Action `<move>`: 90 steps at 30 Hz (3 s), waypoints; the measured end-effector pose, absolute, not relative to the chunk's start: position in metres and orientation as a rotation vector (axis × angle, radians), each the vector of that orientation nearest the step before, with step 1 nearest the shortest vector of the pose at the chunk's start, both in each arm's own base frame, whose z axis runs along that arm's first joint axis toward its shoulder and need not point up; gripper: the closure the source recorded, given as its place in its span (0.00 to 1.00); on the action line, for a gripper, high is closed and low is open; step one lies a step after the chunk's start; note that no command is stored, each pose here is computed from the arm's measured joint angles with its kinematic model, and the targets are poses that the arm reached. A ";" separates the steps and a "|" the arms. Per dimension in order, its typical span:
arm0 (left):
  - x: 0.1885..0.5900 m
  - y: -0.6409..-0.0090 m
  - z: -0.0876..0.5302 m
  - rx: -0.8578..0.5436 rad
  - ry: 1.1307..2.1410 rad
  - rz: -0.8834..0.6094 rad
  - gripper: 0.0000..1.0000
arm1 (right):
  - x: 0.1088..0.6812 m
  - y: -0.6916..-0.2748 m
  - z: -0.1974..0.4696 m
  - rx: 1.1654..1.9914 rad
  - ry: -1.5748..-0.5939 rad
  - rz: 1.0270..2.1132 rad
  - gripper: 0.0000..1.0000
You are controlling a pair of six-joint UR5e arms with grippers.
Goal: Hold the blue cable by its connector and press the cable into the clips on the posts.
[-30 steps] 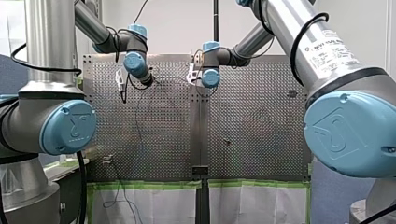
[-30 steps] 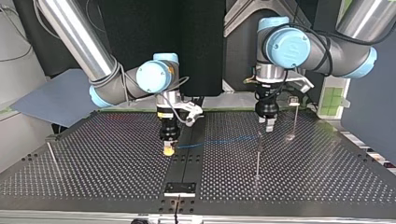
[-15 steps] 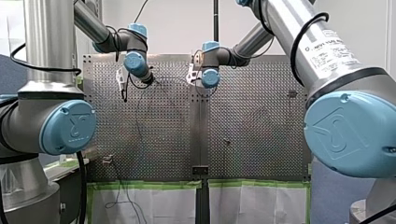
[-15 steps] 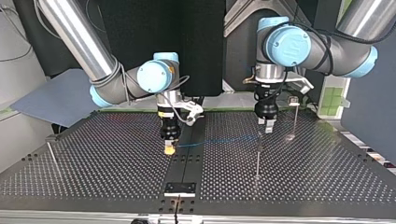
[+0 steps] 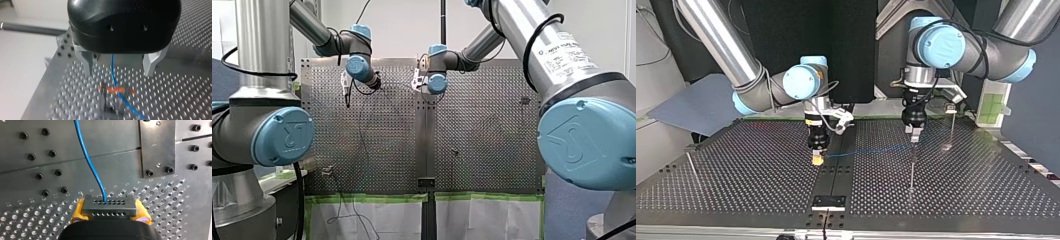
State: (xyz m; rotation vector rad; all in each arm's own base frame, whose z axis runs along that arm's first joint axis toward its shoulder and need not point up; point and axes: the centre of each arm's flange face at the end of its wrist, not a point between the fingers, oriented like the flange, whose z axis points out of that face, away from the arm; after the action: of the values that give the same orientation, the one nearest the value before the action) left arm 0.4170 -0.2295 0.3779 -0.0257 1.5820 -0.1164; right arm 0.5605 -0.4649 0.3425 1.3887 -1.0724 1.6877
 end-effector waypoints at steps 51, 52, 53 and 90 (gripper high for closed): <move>0.505 -0.278 0.394 -0.065 1.540 -0.111 0.00 | 0.562 -0.467 0.340 1.414 -1.053 1.707 1.00; 0.505 -0.278 0.394 -0.067 1.540 -0.109 0.00 | 0.562 -0.467 0.340 1.414 -1.053 1.707 1.00; 0.505 -0.278 0.394 -0.069 1.539 -0.105 0.00 | 0.562 -0.467 0.340 1.415 -1.053 1.707 1.00; 0.496 -0.286 0.396 -0.059 1.524 0.006 0.93 | 0.558 -0.471 0.337 1.420 -1.069 1.694 1.00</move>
State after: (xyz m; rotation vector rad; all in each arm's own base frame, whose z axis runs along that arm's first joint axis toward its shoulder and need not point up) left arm 0.4964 -0.2862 0.3958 -0.0591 1.5244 0.0056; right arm 0.5577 -0.4705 0.3372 1.4204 -1.0685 1.6945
